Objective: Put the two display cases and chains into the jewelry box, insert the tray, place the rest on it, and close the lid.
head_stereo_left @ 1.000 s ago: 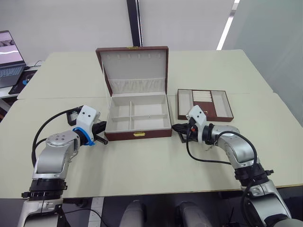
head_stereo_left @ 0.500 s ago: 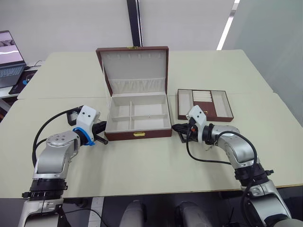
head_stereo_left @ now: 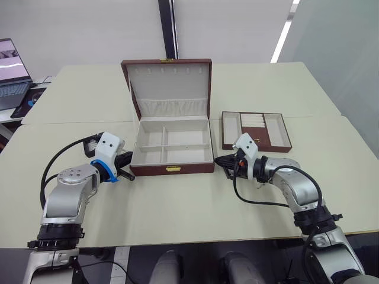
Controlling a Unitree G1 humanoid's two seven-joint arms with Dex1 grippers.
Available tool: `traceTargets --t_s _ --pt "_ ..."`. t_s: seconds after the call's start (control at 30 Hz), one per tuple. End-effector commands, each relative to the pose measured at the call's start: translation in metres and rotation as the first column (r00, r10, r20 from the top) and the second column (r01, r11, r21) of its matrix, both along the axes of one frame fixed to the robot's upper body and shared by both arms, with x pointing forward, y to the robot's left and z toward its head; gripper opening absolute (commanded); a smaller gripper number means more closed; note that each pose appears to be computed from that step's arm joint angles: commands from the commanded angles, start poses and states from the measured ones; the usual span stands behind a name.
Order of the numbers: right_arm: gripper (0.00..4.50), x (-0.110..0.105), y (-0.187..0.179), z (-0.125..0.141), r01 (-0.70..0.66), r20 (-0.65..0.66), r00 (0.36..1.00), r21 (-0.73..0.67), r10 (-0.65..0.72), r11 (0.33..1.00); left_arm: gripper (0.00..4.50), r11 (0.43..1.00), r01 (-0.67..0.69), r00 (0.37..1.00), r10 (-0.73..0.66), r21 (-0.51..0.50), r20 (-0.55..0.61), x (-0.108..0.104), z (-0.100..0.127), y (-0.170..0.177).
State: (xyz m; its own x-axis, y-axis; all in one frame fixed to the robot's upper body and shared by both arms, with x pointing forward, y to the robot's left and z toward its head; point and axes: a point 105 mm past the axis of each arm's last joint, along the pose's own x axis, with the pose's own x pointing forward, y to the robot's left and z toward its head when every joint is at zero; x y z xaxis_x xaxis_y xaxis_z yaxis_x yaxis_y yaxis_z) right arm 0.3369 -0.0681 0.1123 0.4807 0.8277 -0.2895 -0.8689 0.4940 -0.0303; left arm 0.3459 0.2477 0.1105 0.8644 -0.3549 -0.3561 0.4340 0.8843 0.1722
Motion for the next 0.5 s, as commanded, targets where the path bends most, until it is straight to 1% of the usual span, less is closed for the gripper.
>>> traceTargets --t_s 0.03,0.23,0.37,0.4,0.5 --pt "0.03 -0.001 -0.001 0.019 -0.023 0.044 0.999 0.072 0.020 0.997 0.00 0.997 0.072 0.996 -0.070 -0.029 0.046 -0.004 0.015 -0.007" --pt "0.03 0.005 -0.036 0.027 0.062 0.053 0.996 0.095 -0.067 0.994 0.00 0.999 -0.013 0.996 0.017 -0.050 0.090 -0.005 0.035 0.025" --pt "0.03 0.000 -0.065 0.033 0.088 0.049 0.994 0.118 -0.094 0.989 0.00 0.995 -0.075 0.989 0.082 -0.063 0.125 -0.013 0.055 0.057" --pt "0.03 -0.003 -0.071 0.034 0.086 0.048 0.995 0.109 -0.092 0.990 0.00 0.995 -0.086 0.988 0.091 -0.049 0.124 -0.016 0.057 0.064" --pt "0.03 -0.014 -0.104 0.035 0.110 0.041 0.993 0.065 -0.113 0.992 0.00 0.984 -0.174 0.980 0.171 0.023 0.098 -0.033 0.061 0.105"
